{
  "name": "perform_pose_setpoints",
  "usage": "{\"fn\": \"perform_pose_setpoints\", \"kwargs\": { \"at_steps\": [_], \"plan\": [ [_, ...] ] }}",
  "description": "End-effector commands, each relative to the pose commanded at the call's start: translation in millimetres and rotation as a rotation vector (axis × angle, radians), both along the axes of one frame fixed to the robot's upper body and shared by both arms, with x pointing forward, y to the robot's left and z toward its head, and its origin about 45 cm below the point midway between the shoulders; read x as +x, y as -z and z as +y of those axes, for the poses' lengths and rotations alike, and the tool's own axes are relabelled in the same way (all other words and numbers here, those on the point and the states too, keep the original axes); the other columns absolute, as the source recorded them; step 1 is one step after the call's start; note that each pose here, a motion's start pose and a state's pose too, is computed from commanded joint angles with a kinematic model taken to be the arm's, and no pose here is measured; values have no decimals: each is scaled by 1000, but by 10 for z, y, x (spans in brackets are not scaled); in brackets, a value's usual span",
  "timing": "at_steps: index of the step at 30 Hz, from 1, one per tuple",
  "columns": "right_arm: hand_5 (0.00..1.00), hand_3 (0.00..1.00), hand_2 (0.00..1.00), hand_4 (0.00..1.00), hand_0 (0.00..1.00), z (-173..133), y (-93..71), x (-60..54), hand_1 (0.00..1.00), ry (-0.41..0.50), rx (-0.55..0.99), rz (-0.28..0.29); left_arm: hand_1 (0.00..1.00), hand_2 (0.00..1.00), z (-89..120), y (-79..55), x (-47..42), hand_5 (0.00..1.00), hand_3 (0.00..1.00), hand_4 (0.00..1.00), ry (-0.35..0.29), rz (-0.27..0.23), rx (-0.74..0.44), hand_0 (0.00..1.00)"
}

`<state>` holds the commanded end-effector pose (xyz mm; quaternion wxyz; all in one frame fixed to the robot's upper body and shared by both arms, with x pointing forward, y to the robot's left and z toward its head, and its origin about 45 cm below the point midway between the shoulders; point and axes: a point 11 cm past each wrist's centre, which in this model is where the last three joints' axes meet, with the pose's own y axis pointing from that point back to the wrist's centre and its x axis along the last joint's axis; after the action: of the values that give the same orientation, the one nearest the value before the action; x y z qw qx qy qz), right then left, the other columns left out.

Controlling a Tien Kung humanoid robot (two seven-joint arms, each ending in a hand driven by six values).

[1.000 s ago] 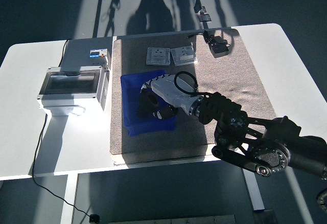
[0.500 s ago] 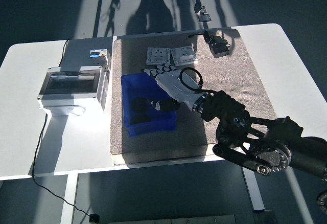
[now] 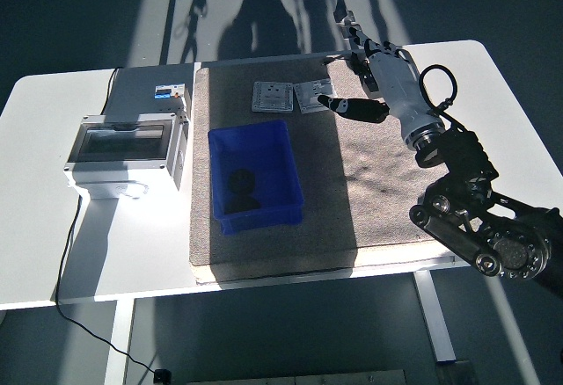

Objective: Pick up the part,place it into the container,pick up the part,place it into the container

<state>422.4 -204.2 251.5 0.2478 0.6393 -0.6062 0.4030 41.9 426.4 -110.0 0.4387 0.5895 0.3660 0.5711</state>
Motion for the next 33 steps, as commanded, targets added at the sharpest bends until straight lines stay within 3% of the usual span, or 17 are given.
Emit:
{"fn": "perform_pose_setpoints", "kwargs": {
  "at_steps": [8,9,14,15,25,26,27,32,33],
  "plan": [
    [895,998,998,998,998,-778,95,-130,998,161,278,-55,568,625,-55,22,-26,628,651,672,-7,0,-9,681],
    [653,998,928,998,969,-832,93,-142,943,174,305,-65,568,625,-60,23,-26,627,652,672,-8,0,-10,681],
    [653,998,928,998,969,-1183,27,-200,943,243,454,-136,568,625,-80,30,-29,627,652,672,-9,1,-14,681],
    [580,458,891,998,967,-1247,4,-207,948,253,479,-151,569,627,-80,31,-30,628,653,671,-9,1,-15,681],
    [561,403,899,998,978,-1376,41,-263,954,283,617,-150,572,626,-73,27,-21,627,653,670,-2,5,-14,681],
    [561,403,899,998,978,-1384,59,-288,954,281,629,-146,572,626,-71,26,-21,627,653,670,-1,5,-14,681],
    [579,331,836,998,979,-1391,70,-307,920,280,638,-144,572,629,-70,26,-22,627,654,669,-1,5,-14,680],
    [579,331,836,998,979,-1516,148,-530,920,288,724,-144,572,629,-69,29,-46,627,654,669,-8,2,-14,680],
    [619,273,750,998,968,-1546,171,-578,844,293,741,-142,573,628,-72,30,-53,626,653,668,-11,1,-14,680]
  ]
}}
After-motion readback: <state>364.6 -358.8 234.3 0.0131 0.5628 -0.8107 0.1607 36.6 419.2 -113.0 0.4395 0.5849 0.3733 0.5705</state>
